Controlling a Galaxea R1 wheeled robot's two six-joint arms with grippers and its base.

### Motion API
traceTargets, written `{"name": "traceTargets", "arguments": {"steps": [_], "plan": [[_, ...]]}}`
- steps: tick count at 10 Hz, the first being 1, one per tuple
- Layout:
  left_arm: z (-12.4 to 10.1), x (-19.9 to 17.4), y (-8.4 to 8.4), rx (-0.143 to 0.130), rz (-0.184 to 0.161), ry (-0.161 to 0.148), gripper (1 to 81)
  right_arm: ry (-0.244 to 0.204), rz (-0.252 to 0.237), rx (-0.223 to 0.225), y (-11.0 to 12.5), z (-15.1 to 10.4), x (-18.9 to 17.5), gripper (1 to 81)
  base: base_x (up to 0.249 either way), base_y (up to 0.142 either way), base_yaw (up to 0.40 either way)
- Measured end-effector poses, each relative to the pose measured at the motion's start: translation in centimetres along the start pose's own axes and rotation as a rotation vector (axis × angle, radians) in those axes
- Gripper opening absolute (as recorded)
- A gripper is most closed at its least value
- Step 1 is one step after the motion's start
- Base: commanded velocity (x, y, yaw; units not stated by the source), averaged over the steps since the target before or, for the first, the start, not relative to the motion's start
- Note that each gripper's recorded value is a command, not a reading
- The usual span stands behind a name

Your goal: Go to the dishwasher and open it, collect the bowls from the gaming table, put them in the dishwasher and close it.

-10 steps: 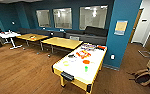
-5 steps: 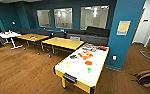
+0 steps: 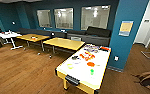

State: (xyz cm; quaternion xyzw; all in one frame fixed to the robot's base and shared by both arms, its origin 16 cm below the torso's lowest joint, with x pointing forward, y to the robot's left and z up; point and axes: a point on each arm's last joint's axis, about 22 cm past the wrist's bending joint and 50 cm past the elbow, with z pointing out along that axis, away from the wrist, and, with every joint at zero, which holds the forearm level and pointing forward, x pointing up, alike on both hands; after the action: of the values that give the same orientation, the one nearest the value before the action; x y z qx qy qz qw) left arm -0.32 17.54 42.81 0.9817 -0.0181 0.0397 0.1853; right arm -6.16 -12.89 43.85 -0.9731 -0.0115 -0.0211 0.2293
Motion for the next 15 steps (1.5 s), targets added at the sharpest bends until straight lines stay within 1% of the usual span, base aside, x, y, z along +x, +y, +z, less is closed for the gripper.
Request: {"name": "traceTargets", "arguments": {"steps": [1,3,11,15], "plan": [[-0.05,0.06,-0.21,0.003,0.0,0.001,81.1,0.002,0.0,0.004,-0.28,0.1,0.12,81.1,0.082,0.079,0.0],[0.01,-0.05,0.05,-0.001,0.0,-0.001,81.1,-0.001,0.001,0.0,-0.01,-0.01,-0.06,81.1,0.082,0.08,0.0],[-0.01,-0.18,-0.03,0.001,0.0,-0.002,81.1,-0.002,0.002,0.003,-0.24,0.06,-0.16,81.1,0.082,0.08,0.0],[0.07,-0.19,0.27,-0.003,0.0,-0.002,81.1,-0.002,0.001,0.001,-0.06,-0.01,-0.22,81.1,0.082,0.08,0.0]]}}
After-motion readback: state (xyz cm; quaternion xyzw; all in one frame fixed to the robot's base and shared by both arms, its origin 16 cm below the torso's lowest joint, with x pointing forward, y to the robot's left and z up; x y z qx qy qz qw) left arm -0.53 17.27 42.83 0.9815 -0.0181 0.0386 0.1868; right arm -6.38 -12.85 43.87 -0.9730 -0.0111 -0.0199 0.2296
